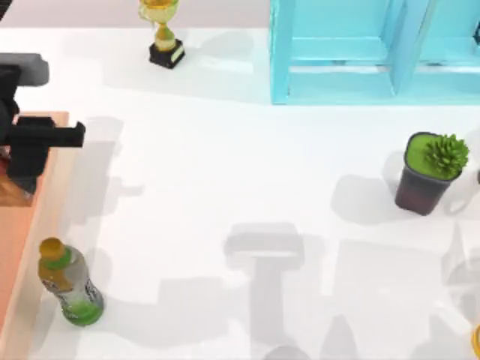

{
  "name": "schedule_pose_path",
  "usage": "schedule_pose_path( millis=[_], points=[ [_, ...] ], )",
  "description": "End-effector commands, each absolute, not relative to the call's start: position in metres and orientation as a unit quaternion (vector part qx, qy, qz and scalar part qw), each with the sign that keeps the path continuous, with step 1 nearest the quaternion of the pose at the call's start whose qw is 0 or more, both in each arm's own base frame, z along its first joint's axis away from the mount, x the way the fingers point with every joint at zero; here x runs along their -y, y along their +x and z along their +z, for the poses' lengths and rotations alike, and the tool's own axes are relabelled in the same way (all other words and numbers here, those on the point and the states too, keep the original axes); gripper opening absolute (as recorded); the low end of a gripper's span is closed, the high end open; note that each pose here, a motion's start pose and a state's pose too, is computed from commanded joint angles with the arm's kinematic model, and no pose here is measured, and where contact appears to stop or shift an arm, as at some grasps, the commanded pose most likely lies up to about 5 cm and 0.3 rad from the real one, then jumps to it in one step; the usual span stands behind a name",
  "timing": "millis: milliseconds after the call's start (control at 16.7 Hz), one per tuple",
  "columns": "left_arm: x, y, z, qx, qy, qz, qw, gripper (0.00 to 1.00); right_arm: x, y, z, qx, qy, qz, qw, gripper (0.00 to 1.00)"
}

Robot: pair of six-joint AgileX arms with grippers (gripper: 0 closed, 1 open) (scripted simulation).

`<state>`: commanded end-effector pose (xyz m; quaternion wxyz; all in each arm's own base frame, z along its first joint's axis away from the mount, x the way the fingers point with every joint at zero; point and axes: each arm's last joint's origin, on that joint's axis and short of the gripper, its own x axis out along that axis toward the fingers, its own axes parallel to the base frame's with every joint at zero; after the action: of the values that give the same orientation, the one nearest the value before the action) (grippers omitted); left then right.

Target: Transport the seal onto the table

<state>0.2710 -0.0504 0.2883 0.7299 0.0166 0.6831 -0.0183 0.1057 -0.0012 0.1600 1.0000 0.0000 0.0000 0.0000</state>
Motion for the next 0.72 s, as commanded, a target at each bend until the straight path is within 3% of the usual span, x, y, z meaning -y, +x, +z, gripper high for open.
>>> schedule_pose_path(
  millis=[420,720],
  points=[
    [0.053,0.269,0.283,-0.704,0.008,-0.007,0.711,0.0,0.001,0.106,0.16,0.0,0.0,0.0,1.0,1.0],
    [0.094,0.302,0.271,-0.698,0.005,-0.008,0.716,0.0,0.001,0.106,0.16,0.0,0.0,0.0,1.0,1.0]
  ],
)
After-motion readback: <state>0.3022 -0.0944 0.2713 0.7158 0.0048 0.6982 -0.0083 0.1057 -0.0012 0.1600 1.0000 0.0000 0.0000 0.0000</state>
